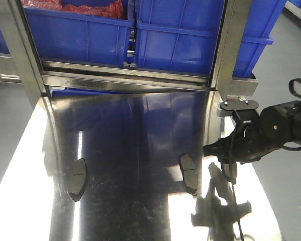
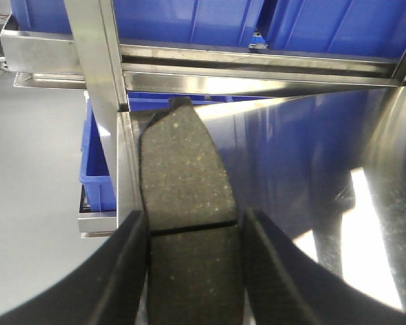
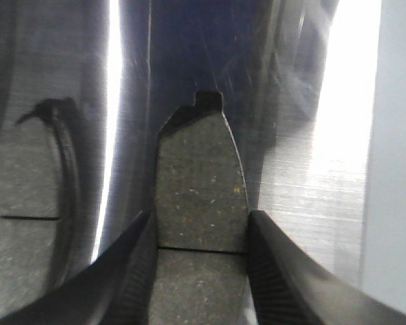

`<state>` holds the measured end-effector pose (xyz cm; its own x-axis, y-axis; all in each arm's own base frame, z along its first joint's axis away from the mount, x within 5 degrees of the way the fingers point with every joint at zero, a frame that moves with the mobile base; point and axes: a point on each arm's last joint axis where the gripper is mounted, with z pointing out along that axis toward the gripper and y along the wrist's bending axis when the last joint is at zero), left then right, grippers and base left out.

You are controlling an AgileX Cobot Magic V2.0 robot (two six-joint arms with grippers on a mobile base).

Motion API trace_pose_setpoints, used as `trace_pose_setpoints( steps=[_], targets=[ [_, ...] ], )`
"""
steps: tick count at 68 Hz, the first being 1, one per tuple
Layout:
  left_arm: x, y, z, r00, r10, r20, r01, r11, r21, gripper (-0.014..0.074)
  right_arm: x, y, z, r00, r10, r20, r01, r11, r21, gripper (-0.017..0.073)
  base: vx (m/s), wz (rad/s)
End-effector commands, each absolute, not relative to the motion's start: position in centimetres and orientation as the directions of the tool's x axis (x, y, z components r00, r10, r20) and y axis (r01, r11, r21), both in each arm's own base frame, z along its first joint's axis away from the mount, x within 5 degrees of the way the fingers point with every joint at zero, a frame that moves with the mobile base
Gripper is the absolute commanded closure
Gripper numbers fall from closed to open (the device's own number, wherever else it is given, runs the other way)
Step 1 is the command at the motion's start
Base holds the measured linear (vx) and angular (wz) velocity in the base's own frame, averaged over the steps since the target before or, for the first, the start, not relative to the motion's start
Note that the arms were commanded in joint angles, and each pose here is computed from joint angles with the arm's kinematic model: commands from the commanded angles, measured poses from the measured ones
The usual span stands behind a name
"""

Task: Move and align brake pads A on conveyor
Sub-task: 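Lower the right gripper onto the farthest-out brake pad and close, then lift the brake pad off the table with the right gripper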

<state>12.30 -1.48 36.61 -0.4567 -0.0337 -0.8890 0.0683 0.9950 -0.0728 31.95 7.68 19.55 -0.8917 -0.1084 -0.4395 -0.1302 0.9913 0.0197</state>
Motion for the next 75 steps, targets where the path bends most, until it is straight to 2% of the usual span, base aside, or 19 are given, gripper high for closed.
trace_pose_setpoints(
  steps=[1, 19, 55, 75],
  targets=[
    [12.4, -1.6, 38.2, -0.354, -0.048, -0.934, 0.081, 0.993, -0.082, 0.0563, 32.0, 7.5, 22.9, -0.828, -0.093, -0.553, -0.133, 0.991, 0.032, 0.0471, 0.0, 0.0],
    [12.4, -1.6, 38.2, -0.354, -0.048, -0.934, 0.081, 0.993, -0.082, 0.0563, 29.8, 7.0, 26.4, -0.784, -0.085, -0.614, -0.135, 0.99, 0.035, 0.0471, 0.0, 0.0],
    [12.4, -1.6, 38.2, -0.354, -0.048, -0.934, 0.081, 0.993, -0.082, 0.0563, 18.4, 4.2, 31.2, -0.548, -0.032, -0.836, -0.158, 0.985, 0.066, 0.0468, 0.0, 0.0],
    [12.4, -1.5, 38.2, -0.357, -0.048, -0.933, 0.081, 0.993, -0.082, 0.0563, 14.6, 3.3, 33.4, -0.413, -0.001, -0.911, -0.169, 0.983, 0.076, 0.0468, 0.0, 0.0]
  ],
)
